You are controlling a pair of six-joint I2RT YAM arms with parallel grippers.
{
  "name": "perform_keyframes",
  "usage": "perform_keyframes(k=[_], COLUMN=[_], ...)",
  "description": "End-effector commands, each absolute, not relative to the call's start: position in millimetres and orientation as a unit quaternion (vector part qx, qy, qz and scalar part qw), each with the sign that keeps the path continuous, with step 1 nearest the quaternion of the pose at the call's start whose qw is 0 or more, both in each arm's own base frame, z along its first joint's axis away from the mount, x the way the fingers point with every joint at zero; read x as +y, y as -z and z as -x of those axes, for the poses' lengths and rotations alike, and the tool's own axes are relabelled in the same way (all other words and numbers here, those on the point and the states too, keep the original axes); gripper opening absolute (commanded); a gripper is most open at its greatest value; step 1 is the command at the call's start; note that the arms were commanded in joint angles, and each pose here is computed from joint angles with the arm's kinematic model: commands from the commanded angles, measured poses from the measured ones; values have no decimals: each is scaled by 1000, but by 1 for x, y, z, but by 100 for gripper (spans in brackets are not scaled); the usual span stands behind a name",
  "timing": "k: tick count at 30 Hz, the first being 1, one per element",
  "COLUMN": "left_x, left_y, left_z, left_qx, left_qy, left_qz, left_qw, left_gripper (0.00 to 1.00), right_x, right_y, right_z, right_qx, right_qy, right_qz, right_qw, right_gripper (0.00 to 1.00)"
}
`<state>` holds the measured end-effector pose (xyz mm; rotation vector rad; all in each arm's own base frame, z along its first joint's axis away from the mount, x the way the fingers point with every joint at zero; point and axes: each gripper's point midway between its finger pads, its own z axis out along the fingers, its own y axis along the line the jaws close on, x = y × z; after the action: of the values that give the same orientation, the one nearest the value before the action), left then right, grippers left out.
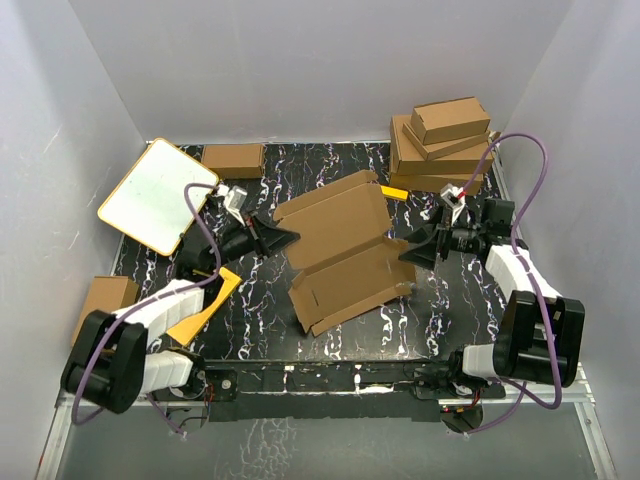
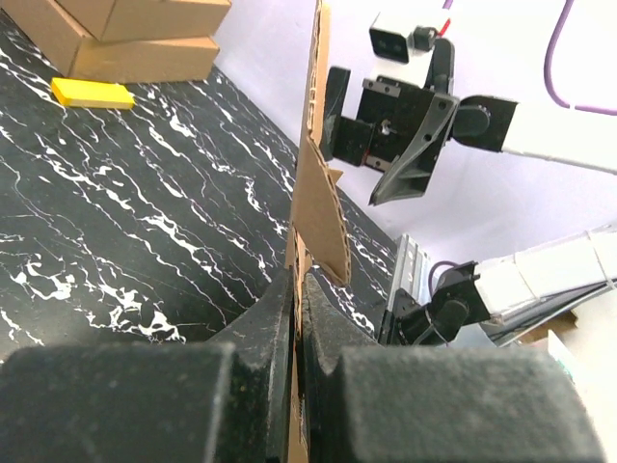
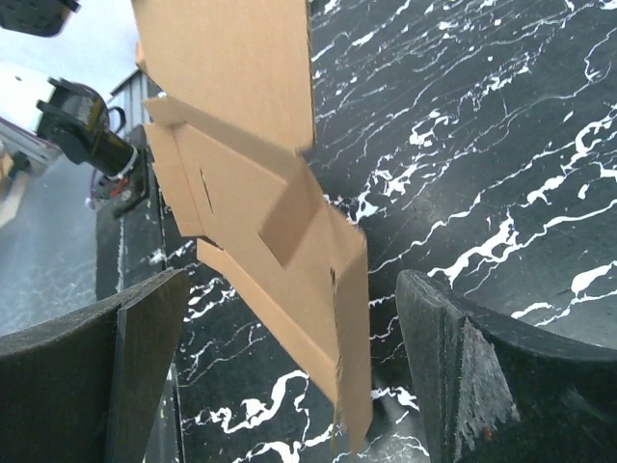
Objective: Fold the paper box
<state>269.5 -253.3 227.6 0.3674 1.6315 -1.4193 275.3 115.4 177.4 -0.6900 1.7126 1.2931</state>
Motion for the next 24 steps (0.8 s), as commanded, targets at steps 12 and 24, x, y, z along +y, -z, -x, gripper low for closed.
perform_keyframes(k=[12,24], left_x=[-230,-231], left_y=[-248,-246], left_z=[-250,-249], left_qx=[617,618], left_qy=[561,561], left_qz=[-133,-140], left_qw=[536,533], left_gripper=[0,0], right_x=[118,134], right_y=[-146,-142], right_z=[-298,-291], right_qx=[703,682], right_qy=[-398,-410], right_qz=[330,364], right_qw=[489,484], right_gripper=[89,43])
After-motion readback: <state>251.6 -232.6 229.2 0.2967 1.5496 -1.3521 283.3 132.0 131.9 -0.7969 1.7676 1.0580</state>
